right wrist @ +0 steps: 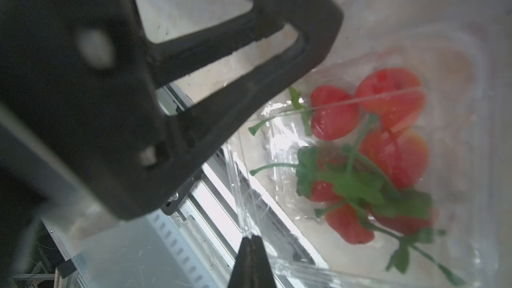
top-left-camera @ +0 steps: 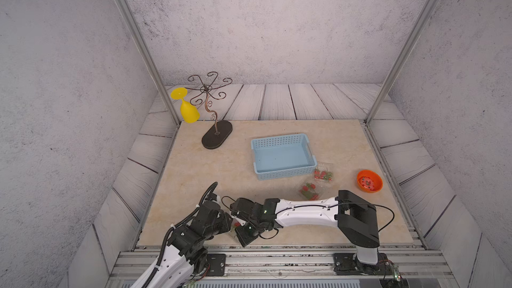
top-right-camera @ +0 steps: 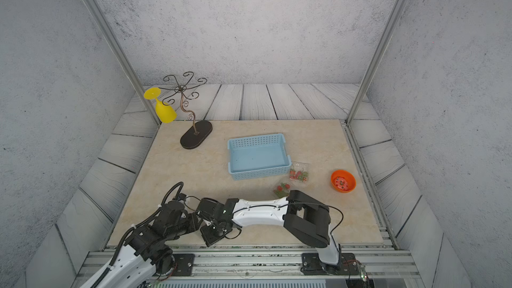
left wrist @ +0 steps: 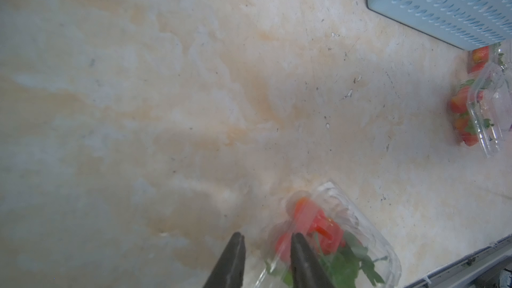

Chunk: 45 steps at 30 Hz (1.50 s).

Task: Pack strawberries into containers
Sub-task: Close the packing box at the center of the board, then reset both arms

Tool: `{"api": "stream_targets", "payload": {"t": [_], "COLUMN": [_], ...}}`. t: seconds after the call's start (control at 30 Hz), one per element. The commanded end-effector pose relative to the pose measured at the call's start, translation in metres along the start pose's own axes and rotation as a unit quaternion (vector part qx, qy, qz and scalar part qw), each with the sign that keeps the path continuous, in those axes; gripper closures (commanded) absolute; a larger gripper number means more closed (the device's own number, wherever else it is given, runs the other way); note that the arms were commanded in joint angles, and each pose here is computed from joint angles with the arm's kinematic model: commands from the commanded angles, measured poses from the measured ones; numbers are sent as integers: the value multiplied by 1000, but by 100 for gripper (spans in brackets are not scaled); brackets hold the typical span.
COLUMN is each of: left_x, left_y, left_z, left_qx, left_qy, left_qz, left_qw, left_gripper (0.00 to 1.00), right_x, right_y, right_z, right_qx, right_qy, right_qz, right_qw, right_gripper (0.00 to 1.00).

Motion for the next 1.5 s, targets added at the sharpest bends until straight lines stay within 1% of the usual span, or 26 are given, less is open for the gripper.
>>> {"api": "stream_targets", "payload": {"t": [0.0, 0.27, 0.37, 0.43, 0.47, 0.53, 0.6, 0.77, 0.83, 0.97, 1.07, 1.17, 1.2, 1.27, 1.3, 1.33, 1.4, 1.43, 1.47], "left_x": [0, 0, -1, -5, -7, -11, -13, -23, -24, -24, -25, -30, -32, -31, -32, -32, -33, -34, -34], "left_y": [2, 1, 1, -4, -5, -10, -14, -28, -31, -42, -46, -35, -27, -12, -3, 5, 17, 22, 25], "left_z": [-3, -2, -1, 4, 8, 16, 23, 46, 58, 83, 106, 137, 150, 171, 181, 191, 205, 211, 216], "left_qx": [2, 5, 5, 13, 15, 16, 14, 23, 37, 52, 56, 38, 16, -16, -25, -25, -21, -15, -2], "left_qy": [4, 4, 2, -12, -21, -41, -60, -111, -137, -190, -233, -283, -302, -331, -346, -358, -371, -376, -379], "left_qz": [5, 2, 2, -4, -3, -8, -14, -22, -11, 0, 18, 49, 52, 47, 61, 84, 138, 168, 192], "left_qw": [1000, 1000, 1000, 1000, 1000, 999, 998, 993, 990, 980, 971, 957, 952, 942, 936, 930, 918, 911, 905], "left_gripper": [67, 67, 67, 67, 67, 67, 67, 67, 67, 66, 64, 58, 55, 38, 32, 29, 24, 22, 21], "right_x": [18, 22, 11, -3, -9, -21, -34, -75, -100, -142, -177, -216, -232, -266, -284, -300, -324, -332, -335], "right_y": [-22, -24, -22, -22, -22, -24, -29, -59, -81, -133, -167, -216, -235, -270, -286, -301, -323, -335, -345], "right_z": [-20, -20, -16, -10, -7, -2, 4, 25, 35, 41, 41, 31, 25, 8, -3, -13, -32, -39, -45], "right_qx": [22, 22, 15, 8, 5, 0, 0, 24, 33, 63, 82, 134, 156, 200, 221, 236, 259, 262, 256], "right_qy": [34, 37, 22, 9, 2, -10, -26, -89, -120, -152, -178, -220, -238, -277, -298, -317, -340, -346, -343], "right_qz": [-42, -42, -50, -60, -67, -78, -89, -119, -145, -189, -239, -301, -330, -414, -459, -502, -562, -588, -606], "right_qw": [998, 998, 998, 998, 998, 997, 996, 989, 981, 968, 951, 918, 900, 844, 807, 769, 708, 683, 671], "right_gripper": [100, 100, 100, 100, 98, 87, 79, 62, 57, 54, 51, 45, 41, 27, 16, 1, 1, 1, 1]}}
Point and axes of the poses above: each gripper's point midway between its finger pads, its own x axis out along the fingers, its own y axis along the line the jaws close on, z = x × y, the point moved 4 cm from there along -x, back along the fingers, and after that the axes turned 5 degrees about -x, right-handed, at the moved point
